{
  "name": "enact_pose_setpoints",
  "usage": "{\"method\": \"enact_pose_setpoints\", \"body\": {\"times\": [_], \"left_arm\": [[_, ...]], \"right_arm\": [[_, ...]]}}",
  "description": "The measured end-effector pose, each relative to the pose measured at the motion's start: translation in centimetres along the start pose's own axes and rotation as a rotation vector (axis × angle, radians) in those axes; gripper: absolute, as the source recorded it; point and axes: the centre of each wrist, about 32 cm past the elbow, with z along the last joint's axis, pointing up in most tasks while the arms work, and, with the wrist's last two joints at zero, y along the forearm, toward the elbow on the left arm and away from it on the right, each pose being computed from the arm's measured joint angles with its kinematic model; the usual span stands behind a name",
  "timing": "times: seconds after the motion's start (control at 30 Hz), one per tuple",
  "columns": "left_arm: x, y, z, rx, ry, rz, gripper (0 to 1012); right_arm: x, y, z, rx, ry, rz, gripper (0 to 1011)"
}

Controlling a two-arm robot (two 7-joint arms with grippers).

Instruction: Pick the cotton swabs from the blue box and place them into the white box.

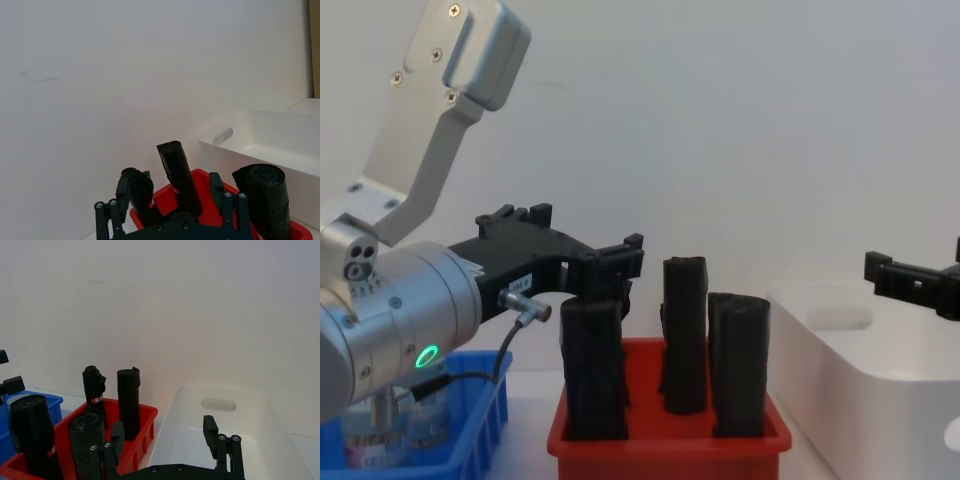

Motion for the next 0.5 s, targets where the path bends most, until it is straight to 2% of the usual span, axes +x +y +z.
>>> {"method": "enact_pose_setpoints", "body": {"times": [0.5], "left_arm": [[0.0, 0.0, 0.0, 0.0, 0.0, 0.0, 1002]], "right_arm": [[0.01, 0.11, 0.0, 0.0, 0.001, 0.003, 1001]]}}
